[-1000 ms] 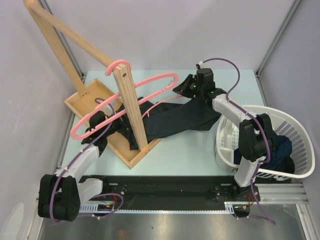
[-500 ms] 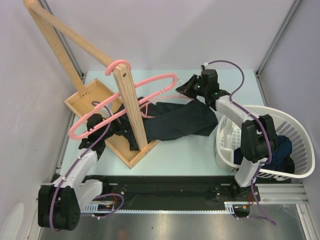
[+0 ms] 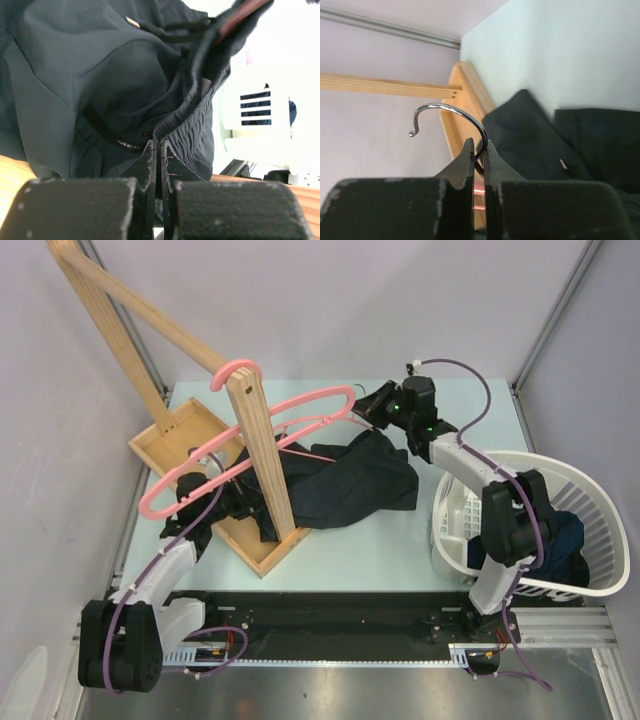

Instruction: Remove the shorts from the hanger

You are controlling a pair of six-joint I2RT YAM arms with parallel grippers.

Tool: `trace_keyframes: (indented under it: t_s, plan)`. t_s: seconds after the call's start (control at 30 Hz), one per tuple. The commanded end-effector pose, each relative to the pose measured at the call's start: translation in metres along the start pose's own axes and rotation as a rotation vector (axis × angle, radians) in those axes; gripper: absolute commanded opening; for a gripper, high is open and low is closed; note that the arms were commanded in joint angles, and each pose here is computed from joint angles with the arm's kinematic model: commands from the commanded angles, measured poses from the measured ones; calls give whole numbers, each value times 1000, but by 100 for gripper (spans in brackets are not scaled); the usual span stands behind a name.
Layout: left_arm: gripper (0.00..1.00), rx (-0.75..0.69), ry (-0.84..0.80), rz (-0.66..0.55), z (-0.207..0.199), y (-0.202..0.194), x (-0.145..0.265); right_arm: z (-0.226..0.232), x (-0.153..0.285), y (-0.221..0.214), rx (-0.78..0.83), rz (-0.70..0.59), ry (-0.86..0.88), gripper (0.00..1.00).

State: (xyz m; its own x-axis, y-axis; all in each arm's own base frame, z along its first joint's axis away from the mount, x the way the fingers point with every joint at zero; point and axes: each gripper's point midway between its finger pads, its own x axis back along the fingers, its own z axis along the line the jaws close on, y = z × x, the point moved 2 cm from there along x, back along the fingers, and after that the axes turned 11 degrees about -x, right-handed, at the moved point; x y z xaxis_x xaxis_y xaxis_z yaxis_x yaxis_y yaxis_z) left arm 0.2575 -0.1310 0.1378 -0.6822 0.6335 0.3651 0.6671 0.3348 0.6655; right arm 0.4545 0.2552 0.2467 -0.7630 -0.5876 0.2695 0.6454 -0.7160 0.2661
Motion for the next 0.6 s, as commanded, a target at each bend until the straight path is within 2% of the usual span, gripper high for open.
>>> trace_keyframes:
  t_s: [0.0,0.17,0.4,0.57]
  plan:
    - [0,18,-48,34,-3,-7,-1,47,-28,-17,-120,-10,225,0]
    - [0,21,-34,40,2,-13,-1,79,-44,-50,-166,38,323,0]
    - [0,29,-23,44,6,-17,-2,126,-43,-49,-203,64,422,0]
    - [0,38,-32,49,5,-18,-3,168,-27,-37,-195,26,489,0]
